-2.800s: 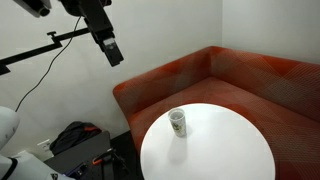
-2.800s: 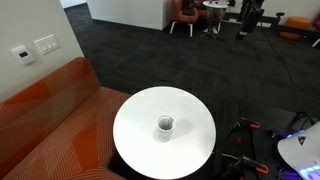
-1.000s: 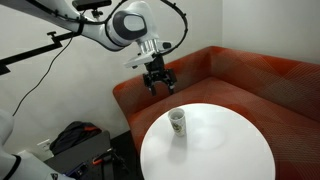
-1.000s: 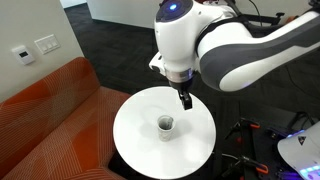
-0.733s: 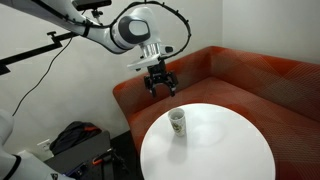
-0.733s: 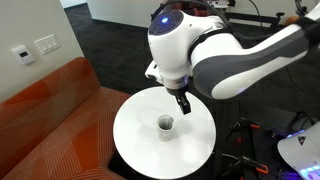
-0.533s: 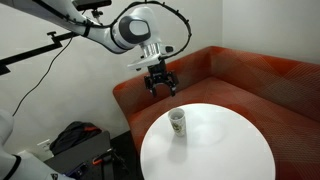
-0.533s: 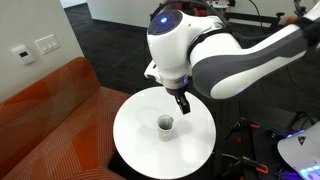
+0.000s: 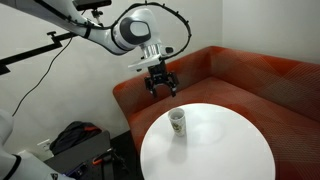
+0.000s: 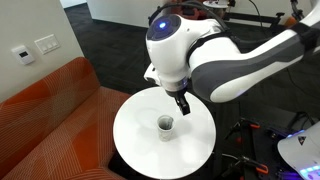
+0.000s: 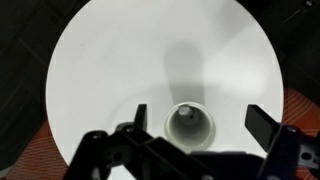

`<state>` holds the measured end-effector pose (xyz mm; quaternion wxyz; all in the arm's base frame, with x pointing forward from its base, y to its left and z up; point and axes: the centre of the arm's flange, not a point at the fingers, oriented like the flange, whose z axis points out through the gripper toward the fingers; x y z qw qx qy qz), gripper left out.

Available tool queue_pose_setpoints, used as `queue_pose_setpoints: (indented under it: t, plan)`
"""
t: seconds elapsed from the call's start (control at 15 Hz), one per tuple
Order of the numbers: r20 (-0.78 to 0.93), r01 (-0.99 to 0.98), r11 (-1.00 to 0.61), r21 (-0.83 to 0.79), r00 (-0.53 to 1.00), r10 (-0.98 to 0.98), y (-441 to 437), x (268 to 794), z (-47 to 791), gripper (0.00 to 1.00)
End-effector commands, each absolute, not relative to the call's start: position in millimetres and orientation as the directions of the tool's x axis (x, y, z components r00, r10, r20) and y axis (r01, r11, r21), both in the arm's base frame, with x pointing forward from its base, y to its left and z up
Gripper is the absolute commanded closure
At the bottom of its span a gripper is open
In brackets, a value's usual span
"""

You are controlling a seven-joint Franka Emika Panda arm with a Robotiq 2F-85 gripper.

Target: Pick up the marker inside the white cup and place it on the table-top

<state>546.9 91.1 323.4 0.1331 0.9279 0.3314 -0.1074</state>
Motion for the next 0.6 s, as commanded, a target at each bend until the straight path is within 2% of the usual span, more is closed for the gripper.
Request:
queue_pose_setpoints:
  t: [0.0,0.53]
  plan:
    - [-0.348,0.688,-0.691,0.222,0.718,0.603,110,560,308,0.0]
    - [-0.438,0.693,-0.693,0.201,0.696,0.569,127,585,279,0.0]
